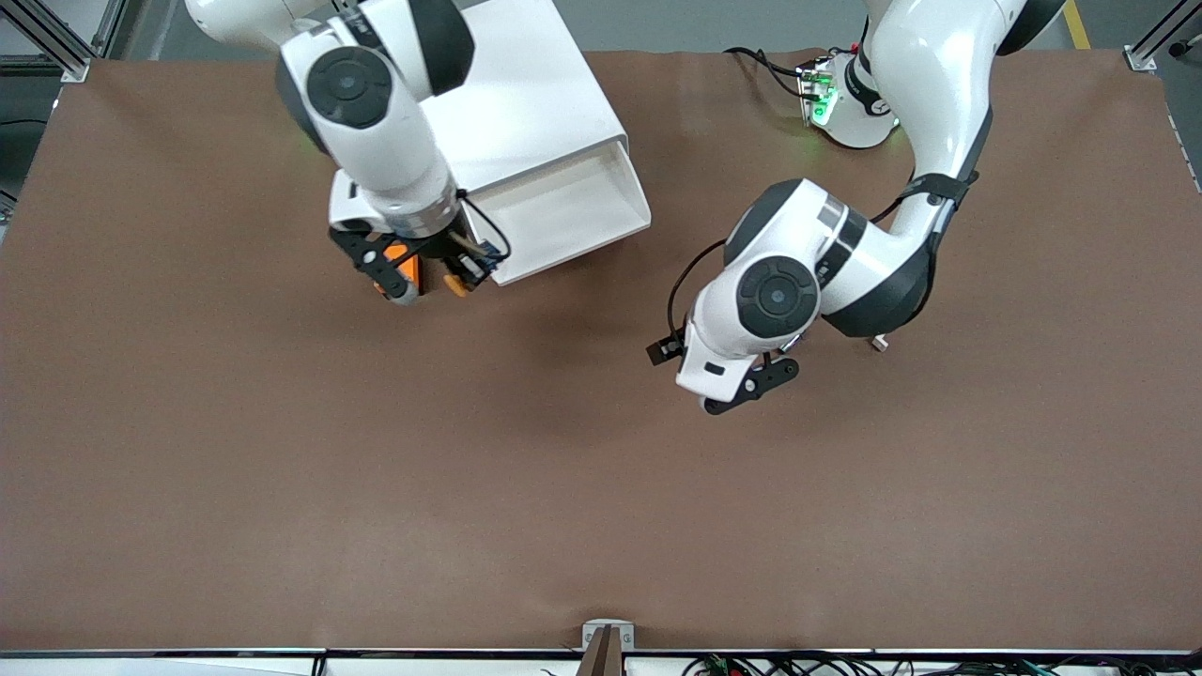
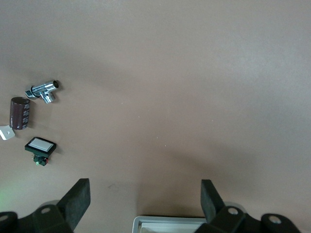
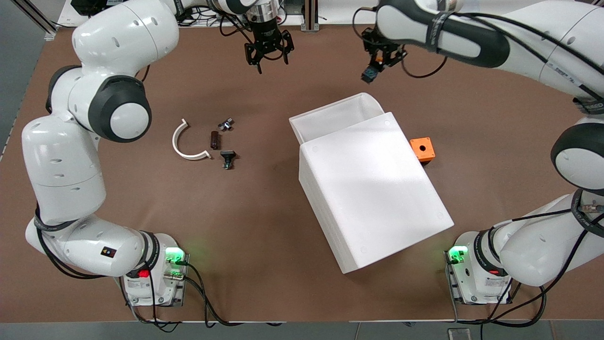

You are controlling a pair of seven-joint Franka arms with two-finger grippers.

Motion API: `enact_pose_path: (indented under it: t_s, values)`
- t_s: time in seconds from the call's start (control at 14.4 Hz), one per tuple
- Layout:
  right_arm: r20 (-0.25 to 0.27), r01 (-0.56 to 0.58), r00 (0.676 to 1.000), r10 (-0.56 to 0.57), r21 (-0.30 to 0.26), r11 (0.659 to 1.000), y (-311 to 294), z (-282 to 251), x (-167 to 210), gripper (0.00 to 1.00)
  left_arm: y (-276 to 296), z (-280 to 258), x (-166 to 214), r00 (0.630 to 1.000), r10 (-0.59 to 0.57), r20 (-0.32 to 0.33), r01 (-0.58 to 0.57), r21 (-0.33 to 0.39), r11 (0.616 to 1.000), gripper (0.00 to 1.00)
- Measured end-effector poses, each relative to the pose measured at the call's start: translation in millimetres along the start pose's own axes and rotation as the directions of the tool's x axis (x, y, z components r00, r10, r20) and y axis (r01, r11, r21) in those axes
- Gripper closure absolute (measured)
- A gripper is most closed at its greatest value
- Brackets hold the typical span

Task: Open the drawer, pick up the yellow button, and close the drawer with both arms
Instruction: 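Lift the button out with the right gripper while the left gripper pushes, then lower the button onto the table while the left gripper closes the drawer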

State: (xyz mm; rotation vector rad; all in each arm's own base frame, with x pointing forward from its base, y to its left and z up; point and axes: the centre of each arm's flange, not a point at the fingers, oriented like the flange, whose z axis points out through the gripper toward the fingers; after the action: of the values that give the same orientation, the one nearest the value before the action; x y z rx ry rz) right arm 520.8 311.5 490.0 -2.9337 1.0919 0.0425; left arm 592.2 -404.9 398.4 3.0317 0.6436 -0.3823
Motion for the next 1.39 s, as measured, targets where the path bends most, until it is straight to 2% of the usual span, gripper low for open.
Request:
enact_pose_path:
  t_s: [0.35,0.63,0.97,1.39]
  values:
    - [0.005,0.154,0.988,-0.154,-0.003,0.988,45.4,-2.0,100.5,0.67,17.3,13.2,-31.0,0.999,0.046,0.005,-0.046,0.015,0.999,0.00]
    - [-0.003,0.290,0.957,-0.290,0.005,0.957,91.1,5.4,179.3,0.67,33.3,34.8,-62.8,0.999,0.035,0.018,-0.036,0.025,0.999,0.00]
    - [0.004,0.424,0.906,-0.424,-0.004,0.906,140.1,61.7,264.2,0.67,51.8,57.3,-110.4,0.996,0.085,0.038,-0.087,0.056,0.995,0.00]
    - [0.022,0.515,0.857,-0.514,-0.027,0.857,182.2,145.5,329.7,0.67,66.9,68.8,-155.0,0.992,0.047,0.114,-0.053,0.049,0.997,0.00]
